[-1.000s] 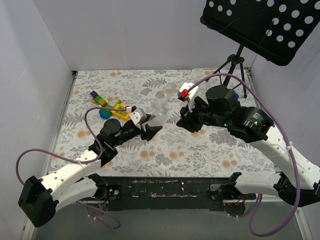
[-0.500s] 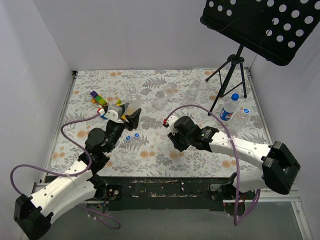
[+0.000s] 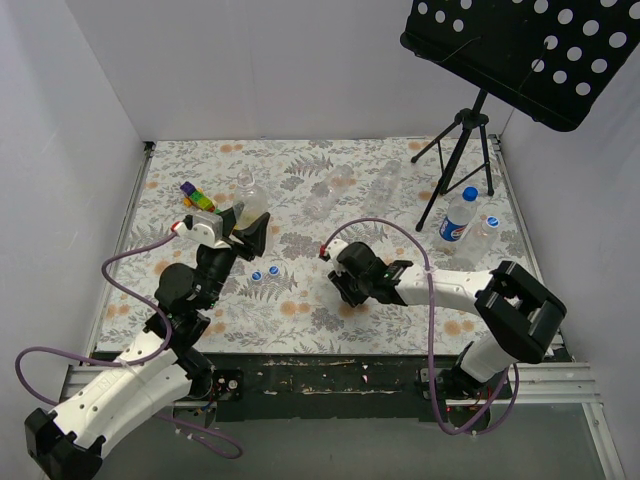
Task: Screw on the bottle caps
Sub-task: Adjust the bottle cap at the center of the board.
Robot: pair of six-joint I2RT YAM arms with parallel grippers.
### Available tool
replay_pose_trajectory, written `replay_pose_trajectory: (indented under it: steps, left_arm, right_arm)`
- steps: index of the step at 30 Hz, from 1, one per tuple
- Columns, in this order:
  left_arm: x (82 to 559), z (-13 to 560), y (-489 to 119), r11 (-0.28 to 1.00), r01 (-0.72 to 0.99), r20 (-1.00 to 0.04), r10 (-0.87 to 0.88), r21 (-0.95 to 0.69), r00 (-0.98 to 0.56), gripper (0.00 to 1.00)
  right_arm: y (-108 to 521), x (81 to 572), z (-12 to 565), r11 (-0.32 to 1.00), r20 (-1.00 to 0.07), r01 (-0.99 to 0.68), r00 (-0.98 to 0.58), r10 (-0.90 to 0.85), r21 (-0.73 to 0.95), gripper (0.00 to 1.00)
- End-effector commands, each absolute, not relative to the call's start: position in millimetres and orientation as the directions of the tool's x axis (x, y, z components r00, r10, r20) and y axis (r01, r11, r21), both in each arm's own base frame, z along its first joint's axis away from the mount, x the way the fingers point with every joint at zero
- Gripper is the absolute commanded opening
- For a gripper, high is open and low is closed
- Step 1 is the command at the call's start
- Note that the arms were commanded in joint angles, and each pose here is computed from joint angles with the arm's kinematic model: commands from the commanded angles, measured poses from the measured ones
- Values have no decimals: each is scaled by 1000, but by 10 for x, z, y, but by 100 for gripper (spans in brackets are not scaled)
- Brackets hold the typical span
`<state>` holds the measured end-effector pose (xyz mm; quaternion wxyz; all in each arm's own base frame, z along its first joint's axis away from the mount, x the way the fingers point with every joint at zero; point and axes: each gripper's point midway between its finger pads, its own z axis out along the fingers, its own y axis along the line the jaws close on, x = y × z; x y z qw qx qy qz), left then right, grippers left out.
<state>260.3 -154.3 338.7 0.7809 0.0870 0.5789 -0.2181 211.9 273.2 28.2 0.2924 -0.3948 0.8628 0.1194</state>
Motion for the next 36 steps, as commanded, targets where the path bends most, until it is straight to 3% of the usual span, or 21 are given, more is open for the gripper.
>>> replay_pose_trajectory:
  steps: [1, 11, 16, 26, 36]
  left_arm:
    - [2585, 3564, -1493, 888, 436, -927, -277, -147, 251, 6]
    - [2629, 3493, -1516, 892, 430, -936, -258, -136, 239, 6]
    - [2630, 3485, -1523, 892, 432, -938, -253, -131, 238, 6]
    - [2635, 3485, -1501, 899, 422, -939, -237, -116, 247, 6]
    - [2635, 3484, -1492, 902, 417, -939, -231, -109, 253, 6]
  right_arm:
    - [2768, 2171, 266, 680, -633, -733, -518, -575, -18, 25]
    - [2619, 2036, 301, 710, -595, -705, -573, -563, 7, 55]
    - [2599, 2061, 629, 763, -529, -646, -648, -547, 2, 64]
    - [2676, 2061, 984, 751, -430, -660, -677, -598, -5, 68]
    - [2675, 2140, 703, 775, -263, -625, -735, -625, -96, 63]
